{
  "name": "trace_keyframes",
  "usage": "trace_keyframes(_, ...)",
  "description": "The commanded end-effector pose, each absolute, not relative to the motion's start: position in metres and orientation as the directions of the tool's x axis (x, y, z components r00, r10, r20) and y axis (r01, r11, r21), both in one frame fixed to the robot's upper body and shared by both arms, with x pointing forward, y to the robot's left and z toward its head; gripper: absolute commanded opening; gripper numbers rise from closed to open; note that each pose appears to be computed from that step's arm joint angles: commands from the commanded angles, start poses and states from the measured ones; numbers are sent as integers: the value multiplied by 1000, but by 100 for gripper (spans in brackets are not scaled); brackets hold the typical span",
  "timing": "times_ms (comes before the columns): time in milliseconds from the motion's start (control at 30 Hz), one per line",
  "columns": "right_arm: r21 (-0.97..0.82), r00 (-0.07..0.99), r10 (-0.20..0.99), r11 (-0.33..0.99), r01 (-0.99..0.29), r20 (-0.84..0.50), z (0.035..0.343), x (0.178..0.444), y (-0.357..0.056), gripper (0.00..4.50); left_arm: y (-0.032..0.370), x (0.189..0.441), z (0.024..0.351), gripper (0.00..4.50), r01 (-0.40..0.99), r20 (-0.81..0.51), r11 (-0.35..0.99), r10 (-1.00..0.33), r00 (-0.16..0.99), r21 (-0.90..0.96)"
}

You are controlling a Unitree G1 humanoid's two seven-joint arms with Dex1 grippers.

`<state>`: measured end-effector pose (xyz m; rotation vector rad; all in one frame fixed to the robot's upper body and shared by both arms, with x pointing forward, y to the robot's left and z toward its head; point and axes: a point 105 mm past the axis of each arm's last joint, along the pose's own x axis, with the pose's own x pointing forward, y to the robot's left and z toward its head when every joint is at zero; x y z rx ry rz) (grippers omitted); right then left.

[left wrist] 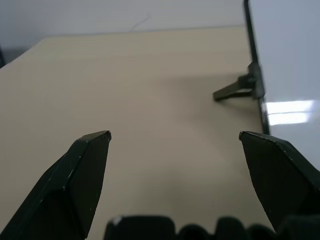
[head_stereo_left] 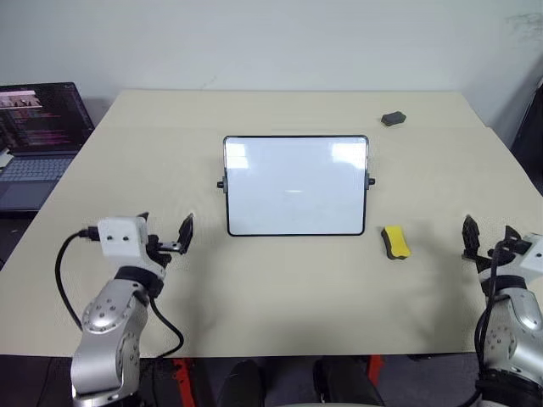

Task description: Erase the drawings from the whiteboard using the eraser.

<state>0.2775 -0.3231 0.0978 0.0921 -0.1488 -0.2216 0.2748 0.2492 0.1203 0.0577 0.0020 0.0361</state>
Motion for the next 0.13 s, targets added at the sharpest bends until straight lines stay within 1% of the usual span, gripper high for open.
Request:
trace_keyframes(33,71,975,-145,988,135,168,108,264,-301,448,258,260,126,450,-90,36,993,88,995,82)
trace_keyframes(133,50,984,-118,992,113,132,100,260,-297,448,257,257,122,450,-113,33,991,111,993,75)
